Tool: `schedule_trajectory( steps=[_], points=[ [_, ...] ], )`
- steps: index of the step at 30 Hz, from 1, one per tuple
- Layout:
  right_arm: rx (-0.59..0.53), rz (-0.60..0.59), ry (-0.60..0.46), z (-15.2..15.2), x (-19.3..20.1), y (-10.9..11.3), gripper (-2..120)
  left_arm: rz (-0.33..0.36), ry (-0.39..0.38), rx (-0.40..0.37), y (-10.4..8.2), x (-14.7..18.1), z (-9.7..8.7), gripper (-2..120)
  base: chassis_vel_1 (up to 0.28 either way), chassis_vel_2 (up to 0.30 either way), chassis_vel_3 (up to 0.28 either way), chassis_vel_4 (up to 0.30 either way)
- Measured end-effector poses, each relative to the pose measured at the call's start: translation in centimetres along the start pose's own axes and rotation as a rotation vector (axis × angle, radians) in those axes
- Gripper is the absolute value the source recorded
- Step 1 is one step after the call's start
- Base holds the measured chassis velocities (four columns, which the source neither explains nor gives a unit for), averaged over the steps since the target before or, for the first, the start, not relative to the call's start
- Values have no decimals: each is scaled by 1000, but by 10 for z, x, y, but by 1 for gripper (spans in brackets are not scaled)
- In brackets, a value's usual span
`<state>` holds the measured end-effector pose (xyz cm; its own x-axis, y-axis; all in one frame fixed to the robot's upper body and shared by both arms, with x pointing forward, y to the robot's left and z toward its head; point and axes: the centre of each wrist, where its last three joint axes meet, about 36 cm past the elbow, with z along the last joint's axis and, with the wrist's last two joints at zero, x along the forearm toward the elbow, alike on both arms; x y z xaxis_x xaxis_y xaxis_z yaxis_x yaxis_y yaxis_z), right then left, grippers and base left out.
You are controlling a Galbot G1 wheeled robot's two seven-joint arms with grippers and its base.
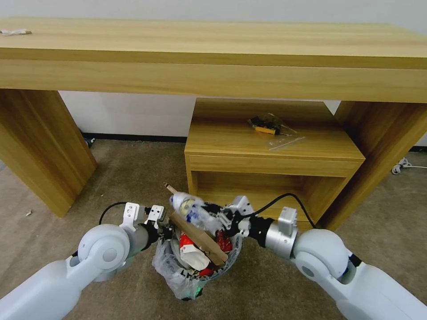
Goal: Pick up the trash bin and place the garbage on the floor into it.
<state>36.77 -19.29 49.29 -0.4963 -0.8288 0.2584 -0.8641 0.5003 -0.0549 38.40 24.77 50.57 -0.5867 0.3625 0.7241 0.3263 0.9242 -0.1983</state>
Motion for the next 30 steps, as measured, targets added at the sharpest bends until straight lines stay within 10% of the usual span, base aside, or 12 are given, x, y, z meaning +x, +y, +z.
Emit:
schedule_trajectory(
  steps=[30],
  points=[
    [154, -16, 169, 24, 6, -12, 0, 6, -6, -5, 3, 1, -2, 0, 0, 0, 0, 0]
  ],
)
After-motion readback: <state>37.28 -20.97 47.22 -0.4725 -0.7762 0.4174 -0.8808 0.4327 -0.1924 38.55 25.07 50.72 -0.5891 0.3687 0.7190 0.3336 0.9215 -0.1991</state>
